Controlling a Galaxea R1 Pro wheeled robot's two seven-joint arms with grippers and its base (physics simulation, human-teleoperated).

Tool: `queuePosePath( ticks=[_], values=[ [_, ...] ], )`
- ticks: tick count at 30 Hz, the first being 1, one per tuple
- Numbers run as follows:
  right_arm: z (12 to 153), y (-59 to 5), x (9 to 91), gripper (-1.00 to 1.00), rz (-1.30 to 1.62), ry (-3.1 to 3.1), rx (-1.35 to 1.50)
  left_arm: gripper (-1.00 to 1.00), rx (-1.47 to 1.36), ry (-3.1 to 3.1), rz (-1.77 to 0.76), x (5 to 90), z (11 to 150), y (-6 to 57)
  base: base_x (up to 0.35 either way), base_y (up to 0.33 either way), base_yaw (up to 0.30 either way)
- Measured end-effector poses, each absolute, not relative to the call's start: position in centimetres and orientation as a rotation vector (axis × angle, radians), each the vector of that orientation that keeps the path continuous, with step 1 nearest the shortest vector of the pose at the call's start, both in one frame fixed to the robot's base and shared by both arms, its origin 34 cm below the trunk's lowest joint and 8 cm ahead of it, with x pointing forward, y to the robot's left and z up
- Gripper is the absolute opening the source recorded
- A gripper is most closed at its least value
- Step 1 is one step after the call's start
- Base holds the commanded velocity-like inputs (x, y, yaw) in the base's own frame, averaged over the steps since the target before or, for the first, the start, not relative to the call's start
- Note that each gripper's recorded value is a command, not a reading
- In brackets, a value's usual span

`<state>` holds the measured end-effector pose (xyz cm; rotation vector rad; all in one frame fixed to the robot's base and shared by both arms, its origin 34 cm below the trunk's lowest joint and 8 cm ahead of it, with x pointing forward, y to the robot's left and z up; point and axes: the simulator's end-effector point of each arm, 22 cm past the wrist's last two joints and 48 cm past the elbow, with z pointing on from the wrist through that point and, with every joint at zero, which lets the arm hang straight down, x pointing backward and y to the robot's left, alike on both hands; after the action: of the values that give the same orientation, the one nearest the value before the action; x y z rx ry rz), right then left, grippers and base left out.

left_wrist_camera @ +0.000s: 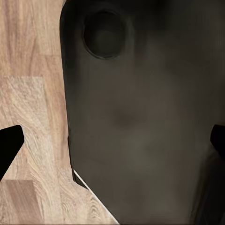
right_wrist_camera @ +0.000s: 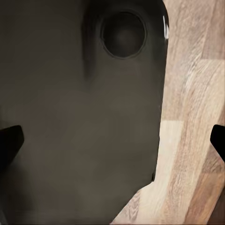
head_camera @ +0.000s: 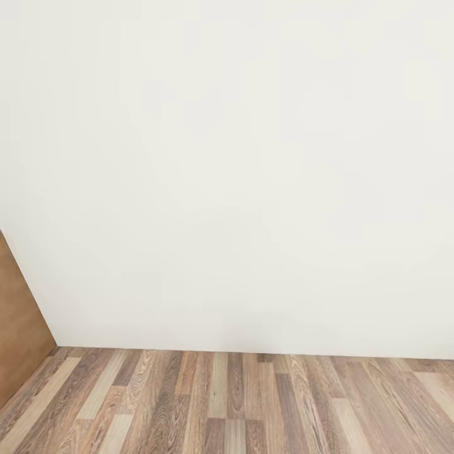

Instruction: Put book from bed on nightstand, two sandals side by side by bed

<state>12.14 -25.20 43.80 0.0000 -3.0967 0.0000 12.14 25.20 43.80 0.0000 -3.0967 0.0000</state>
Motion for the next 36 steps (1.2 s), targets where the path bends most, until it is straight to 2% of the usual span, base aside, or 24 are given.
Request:
queuePosePath(
  ticks=[6, 18, 28, 36],
  values=[
    [43.9, -24.6, 9.9, 1.0, -0.016, -3.052, 0.025, 1.0, -0.036, -3.059, -0.001, 10.8, 43.9, 25.4, 0.0, 0.0, 0.0],
    [44.0, -24.8, 9.6, 1.0, -0.015, -3.046, 0.014, 1.0, -0.032, -3.108, 0.019, 13.4, 43.8, 24.3, 0.0, 0.0, 0.0],
    [43.8, -27.3, 11.8, 1.0, 0.031, -3.089, 0.0, 1.0, -0.028, -3.212, 0.011, 17.2, 43.9, 24.7, 0.0, 0.0, 0.0],
    [43.9, -28.9, 13.9, 1.0, 0.091, -3.13, -0.012, 1.0, -0.025, -3.291, 0.074, 20.2, 44.2, 21.7, 0.0, 0.0, 0.0]
  ],
)
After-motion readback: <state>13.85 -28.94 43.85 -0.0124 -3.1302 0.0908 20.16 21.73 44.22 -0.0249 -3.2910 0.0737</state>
